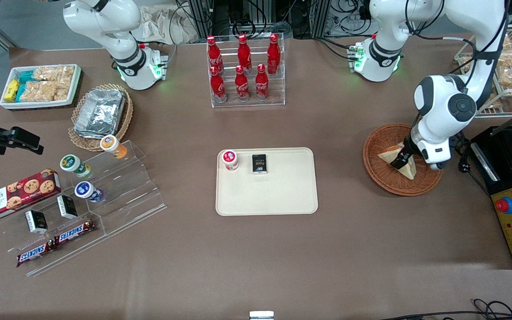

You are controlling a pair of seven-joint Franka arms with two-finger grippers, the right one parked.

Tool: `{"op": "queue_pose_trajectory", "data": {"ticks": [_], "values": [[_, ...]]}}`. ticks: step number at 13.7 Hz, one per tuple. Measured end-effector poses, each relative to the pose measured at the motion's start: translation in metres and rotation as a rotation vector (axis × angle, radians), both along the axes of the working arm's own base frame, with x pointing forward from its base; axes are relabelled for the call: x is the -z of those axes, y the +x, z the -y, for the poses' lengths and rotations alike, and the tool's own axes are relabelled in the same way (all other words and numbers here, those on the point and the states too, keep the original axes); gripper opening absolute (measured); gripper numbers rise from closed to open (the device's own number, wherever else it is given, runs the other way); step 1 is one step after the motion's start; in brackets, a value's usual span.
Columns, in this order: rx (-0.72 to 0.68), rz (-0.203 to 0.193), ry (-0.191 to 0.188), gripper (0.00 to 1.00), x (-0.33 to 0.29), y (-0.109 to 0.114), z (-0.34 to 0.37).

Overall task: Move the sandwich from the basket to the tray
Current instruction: 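Close the left gripper on the sandwich's wrapped edge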

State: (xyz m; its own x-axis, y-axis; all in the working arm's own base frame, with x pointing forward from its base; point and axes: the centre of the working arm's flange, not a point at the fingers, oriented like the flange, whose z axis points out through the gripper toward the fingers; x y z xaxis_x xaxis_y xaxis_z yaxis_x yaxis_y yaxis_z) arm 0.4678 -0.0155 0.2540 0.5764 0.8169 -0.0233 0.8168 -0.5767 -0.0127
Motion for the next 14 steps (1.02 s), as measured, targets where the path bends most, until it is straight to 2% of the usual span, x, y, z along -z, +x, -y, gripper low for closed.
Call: {"op": "queue_pose_trajectory", "data": {"ticks": [2,5,9,14], "values": [[0.001,0.0,0.0,0.7,0.001,0.0,0.0],[0.002,0.011,0.0,0.41,-0.001,0.002,0.0],[0.007,0.044,-0.002,0.01,-0.014,0.013,0.003],[0.038,0.02,-0.003,0.0,-0.069,0.038,0.022]]}}
